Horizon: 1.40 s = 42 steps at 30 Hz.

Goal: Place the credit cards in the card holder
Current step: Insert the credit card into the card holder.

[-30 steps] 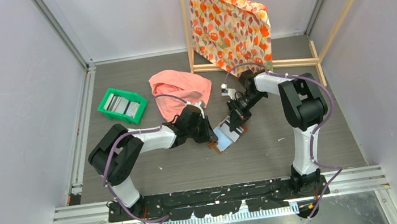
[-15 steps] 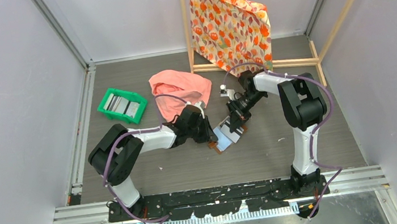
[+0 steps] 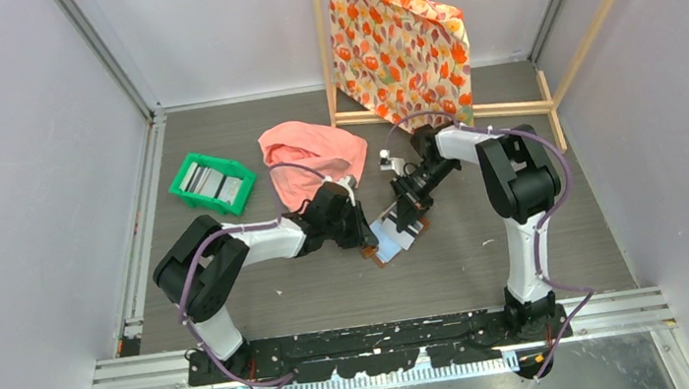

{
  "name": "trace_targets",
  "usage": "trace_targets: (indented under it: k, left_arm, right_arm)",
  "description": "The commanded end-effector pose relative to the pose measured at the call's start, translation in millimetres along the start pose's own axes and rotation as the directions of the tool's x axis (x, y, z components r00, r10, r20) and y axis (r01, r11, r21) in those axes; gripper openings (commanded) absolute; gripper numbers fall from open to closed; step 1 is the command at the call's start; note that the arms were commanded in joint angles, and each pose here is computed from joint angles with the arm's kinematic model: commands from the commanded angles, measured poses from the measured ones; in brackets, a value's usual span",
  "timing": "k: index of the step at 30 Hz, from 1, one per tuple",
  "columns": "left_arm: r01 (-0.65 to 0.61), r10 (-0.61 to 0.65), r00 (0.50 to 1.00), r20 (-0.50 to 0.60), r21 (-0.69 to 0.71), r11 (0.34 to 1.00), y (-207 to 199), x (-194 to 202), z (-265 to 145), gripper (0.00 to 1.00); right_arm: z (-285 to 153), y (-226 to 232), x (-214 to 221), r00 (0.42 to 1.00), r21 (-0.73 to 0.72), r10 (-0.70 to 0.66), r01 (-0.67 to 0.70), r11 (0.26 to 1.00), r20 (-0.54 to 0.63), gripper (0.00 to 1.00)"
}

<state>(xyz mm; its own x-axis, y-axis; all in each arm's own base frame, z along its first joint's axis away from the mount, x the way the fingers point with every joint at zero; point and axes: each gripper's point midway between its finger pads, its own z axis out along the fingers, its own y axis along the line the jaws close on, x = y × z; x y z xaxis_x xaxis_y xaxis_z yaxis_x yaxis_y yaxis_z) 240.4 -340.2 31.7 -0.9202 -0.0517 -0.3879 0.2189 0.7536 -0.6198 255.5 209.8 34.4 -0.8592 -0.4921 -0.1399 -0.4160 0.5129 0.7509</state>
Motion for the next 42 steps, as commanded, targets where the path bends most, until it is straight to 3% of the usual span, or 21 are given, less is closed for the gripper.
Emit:
trace_targets:
  k: [1,16,31,42]
  left_arm:
    - [-0.021,0.021,0.999,-0.025,-0.016,1.0,5.3,6.1,2.5,0.1]
    - [-0.033,0.033,0.999,-0.036,0.003,0.999,1.0,5.5,2.6,0.11]
    - [0.03,-0.03,1.0,-0.006,0.077,0.997,-5.4,-4.6,-3.1,0.14]
    - [0.044,-0.054,0.997,0.063,0.164,0.986,-25.2,-23.0,-27.1,0.23]
  right_arm:
    - [0.3,10.8,-5.6,0.999,-0.026,-0.037,0.037,0.999,-0.003,0.01]
    - [4.0,0.9,-28.5,0.997,0.02,-0.019,0.018,1.0,0.073,0.02]
    - [14.6,2.4,-12.9,0.996,-0.02,0.032,-0.03,0.999,0.081,0.05]
    - [12.2,11.3,-14.2,0.997,0.078,-0.066,0.063,0.995,0.041,0.18]
